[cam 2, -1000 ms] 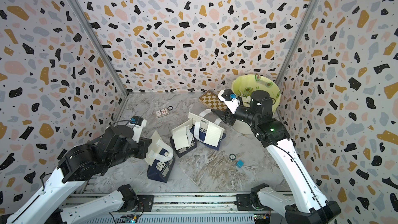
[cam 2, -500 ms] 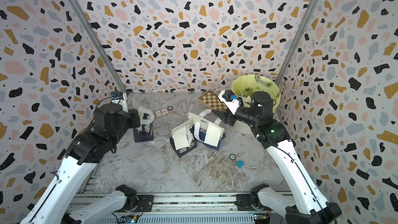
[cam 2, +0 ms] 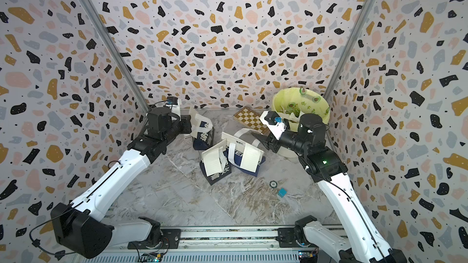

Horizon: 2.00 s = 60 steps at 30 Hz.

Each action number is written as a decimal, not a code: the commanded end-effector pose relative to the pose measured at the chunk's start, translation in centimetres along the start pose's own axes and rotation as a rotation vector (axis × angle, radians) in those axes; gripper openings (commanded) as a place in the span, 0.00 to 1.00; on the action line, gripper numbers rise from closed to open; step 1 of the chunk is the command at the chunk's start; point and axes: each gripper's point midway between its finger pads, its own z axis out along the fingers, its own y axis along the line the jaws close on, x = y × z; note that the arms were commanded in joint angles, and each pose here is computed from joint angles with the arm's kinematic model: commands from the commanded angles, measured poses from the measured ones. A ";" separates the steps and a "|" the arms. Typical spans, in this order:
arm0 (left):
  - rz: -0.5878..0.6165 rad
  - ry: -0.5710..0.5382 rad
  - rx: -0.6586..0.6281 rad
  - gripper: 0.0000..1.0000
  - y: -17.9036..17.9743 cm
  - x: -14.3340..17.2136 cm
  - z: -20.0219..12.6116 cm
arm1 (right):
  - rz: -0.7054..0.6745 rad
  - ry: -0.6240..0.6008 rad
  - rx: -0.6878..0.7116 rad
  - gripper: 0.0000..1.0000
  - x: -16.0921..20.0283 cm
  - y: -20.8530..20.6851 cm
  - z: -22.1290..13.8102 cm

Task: Shred takeout receipts and throw away
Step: Place the takeout bag at the center of the board, then pick up the takeout bag at the center of the board.

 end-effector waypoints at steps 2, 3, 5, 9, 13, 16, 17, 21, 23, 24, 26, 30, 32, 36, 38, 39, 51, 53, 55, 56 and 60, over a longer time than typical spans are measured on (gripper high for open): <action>0.091 -0.041 0.093 0.00 -1.4 -1.3 0.3 | -0.006 -0.001 0.013 0.62 -0.1 0.3 -0.7; 0.106 -0.015 0.095 0.00 -1.4 -0.9 0.5 | -0.006 -0.001 0.016 0.62 -0.1 0.3 -0.8; 0.134 0.024 0.086 0.00 -1.2 -0.1 0.7 | -0.001 -0.001 0.017 0.62 0.0 0.3 -0.7; 0.139 0.086 0.058 0.00 -0.4 1.8 1.4 | 0.014 -0.001 0.004 0.62 0.2 0.4 -0.5; 0.096 0.127 0.080 0.43 -0.5 2.6 1.7 | 0.018 -0.005 -0.001 0.62 0.1 0.5 -0.4; 0.083 0.129 0.073 0.60 -0.4 2.7 1.7 | 0.022 0.004 0.005 0.63 0.3 0.4 -0.3; 0.085 0.123 0.068 0.66 -0.3 2.6 1.6 | 0.024 0.003 0.006 0.62 0.3 0.4 -0.4; 0.118 0.078 0.041 0.81 0.1 1.1 0.8 | 0.030 0.001 0.011 0.62 0.3 0.4 -0.5; 0.141 0.053 0.035 0.85 0.1 0.1 0.2 | 0.032 0.001 0.012 0.62 0.3 0.3 -0.5; 0.152 0.042 0.032 0.87 0.1 -0.4 0.0 | 0.034 0.000 0.011 0.62 0.3 0.3 -0.4; 0.165 0.029 0.025 0.89 0.2 -1.0 -0.4 | 0.037 -0.001 0.010 0.62 0.2 0.3 -0.4; 0.165 0.014 0.035 0.90 0.2 -1.6 -1.2 | 0.036 0.000 0.010 0.62 0.1 0.1 -0.2; 0.161 -0.001 0.046 0.90 -0.1 -2.0 -1.9 | 0.039 0.000 0.010 0.62 0.1 0.1 -0.1; 0.171 -0.044 0.124 0.89 -1.5 -2.7 -4.5 | 0.049 0.003 0.005 0.63 0.2 0.1 -0.1; 0.188 -0.061 0.172 0.88 -2.3 -2.4 -6.1 | 0.053 0.004 0.003 0.62 0.2 0.1 0.0; 0.198 -0.070 0.201 0.87 -2.7 -2.2 -7.0 | 0.056 0.006 -0.001 0.62 0.2 0.2 0.0; 0.238 -0.027 0.597 0.82 -7.9 4.3 -14.0 | 0.225 -0.009 -0.236 0.58 0.4 8.3 4.2; 0.208 0.036 0.604 0.80 -8.2 4.9 -13.3 | 0.239 -0.010 -0.255 0.58 1.1 10.6 5.5; 0.205 0.118 0.610 0.78 -8.8 5.6 -12.8 | 0.252 0.010 -0.254 0.58 2.4 12.6 6.9; 0.216 0.157 0.609 0.78 -9.1 6.0 -12.6 | 0.256 0.028 -0.251 0.58 3.2 13.4 7.6; 0.274 0.264 0.612 0.78 -10.3 7.7 -12.8 | 0.324 0.070 -0.236 0.58 5.3 14.7 8.8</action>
